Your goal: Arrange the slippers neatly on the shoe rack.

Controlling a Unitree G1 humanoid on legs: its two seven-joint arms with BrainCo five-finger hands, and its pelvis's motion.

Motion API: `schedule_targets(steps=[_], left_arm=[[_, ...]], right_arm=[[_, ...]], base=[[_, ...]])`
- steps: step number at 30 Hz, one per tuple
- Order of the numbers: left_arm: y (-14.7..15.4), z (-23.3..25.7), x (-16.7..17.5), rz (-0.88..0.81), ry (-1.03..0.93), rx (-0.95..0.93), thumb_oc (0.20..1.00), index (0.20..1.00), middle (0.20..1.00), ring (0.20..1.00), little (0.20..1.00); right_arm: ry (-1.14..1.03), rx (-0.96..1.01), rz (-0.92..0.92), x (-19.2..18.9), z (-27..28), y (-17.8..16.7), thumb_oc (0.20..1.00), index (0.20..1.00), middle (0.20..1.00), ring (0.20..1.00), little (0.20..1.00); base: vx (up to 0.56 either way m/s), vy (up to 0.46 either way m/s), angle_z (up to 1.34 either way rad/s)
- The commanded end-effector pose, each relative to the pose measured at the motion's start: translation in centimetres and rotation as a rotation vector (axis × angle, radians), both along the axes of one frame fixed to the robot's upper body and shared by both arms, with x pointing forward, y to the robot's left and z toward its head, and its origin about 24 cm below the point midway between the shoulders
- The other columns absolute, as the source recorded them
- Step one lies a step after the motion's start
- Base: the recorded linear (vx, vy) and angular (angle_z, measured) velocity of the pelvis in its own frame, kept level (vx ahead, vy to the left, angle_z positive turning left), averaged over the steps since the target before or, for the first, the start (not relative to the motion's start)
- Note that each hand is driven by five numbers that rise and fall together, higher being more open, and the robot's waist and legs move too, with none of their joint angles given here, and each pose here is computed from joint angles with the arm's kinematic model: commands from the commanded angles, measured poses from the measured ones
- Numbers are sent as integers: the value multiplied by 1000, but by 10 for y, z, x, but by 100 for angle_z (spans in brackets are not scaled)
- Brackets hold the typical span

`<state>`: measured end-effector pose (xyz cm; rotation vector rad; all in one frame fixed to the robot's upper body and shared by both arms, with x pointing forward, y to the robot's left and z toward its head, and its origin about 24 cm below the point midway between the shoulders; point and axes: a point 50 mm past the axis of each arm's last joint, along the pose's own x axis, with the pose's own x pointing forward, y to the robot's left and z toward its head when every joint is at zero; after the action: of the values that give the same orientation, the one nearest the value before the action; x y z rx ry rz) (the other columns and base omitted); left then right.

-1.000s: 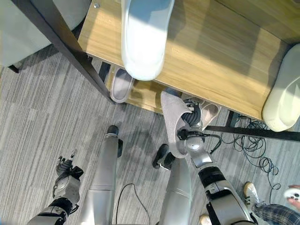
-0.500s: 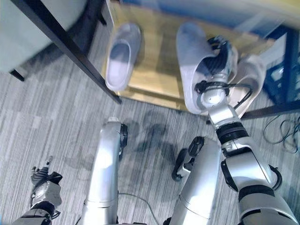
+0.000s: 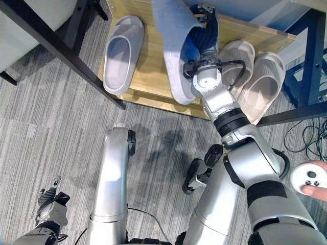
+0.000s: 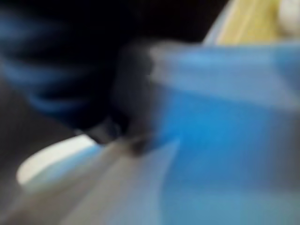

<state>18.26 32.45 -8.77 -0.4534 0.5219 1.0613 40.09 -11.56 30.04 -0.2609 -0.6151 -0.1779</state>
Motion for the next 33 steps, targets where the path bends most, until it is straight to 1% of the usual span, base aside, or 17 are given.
schedule_targets(steps=[1, 4, 6, 9, 11, 12, 15, 22, 23, 24, 29, 33], left_arm=[[7, 3, -1, -33, 13, 32, 1000, 1000, 1000, 1000, 1000], [7, 3, -1, -39, 10, 31, 1000, 1000, 1000, 1000, 1000], [6, 2, -2, -52, 15, 30, 1000, 1000, 1000, 1000, 1000], [7, 1, -4, -64, 27, 33, 1000, 1000, 1000, 1000, 1000], [-2, 0, -2, -83, 8, 38, 1000, 1000, 1000, 1000, 1000], [-8, -5, -9, -105, 27, 32, 1000, 1000, 1000, 1000, 1000], [-9, -8, -14, -117, 45, 32, 1000, 1000, 1000, 1000, 1000], [-17, -11, -18, -206, 55, 35, 1000, 1000, 1000, 1000, 1000], [-19, -10, -17, -222, 49, 37, 1000, 1000, 1000, 1000, 1000], [-19, -11, -19, -227, 50, 34, 1000, 1000, 1000, 1000, 1000], [-25, -18, -29, -289, 91, 16, 1000, 1000, 1000, 1000, 1000], [-29, -24, -36, -344, 141, 6, 1000, 1000, 1000, 1000, 1000]], right_arm=[[-189, 79, 93, -18, 69, 17, 200, 200, 200, 200, 200], [-136, 103, 63, -11, 61, 18, 200, 200, 200, 200, 200], [-89, 153, 38, -5, 53, 14, 200, 200, 200, 200, 200], [-71, 174, 30, -3, 49, 15, 200, 200, 200, 200, 200], [-47, 201, 8, -1, 44, 15, 200, 200, 200, 200, 200], [-16, 183, -43, 3, 38, 13, 200, 200, 200, 200, 200], [0, 154, -64, 5, 34, 18, 200, 200, 200, 200, 200], [92, 110, -151, 14, 18, 12, 200, 200, 200, 200, 200], [105, 119, -161, 15, 17, 12, 896, 896, 896, 896, 896], [114, 118, -171, 16, 16, 11, 1000, 1000, 1000, 1000, 1000], [125, 185, -172, 17, 16, 9, 1000, 1000, 1000, 1000, 1000], [145, 297, -125, 17, 12, 9, 1000, 1000, 1000, 1000, 1000]], base=[[32, 42, 1], [29, 46, 1], [19, 19, 0], [0, 0, 0], [2, 19, 0], [0, 0, 0], [-1, 13, 0], [0, 38, 0], [-6, 41, 1], [-9, 35, 0], [-2, 6, 0], [0, 0, 0]])
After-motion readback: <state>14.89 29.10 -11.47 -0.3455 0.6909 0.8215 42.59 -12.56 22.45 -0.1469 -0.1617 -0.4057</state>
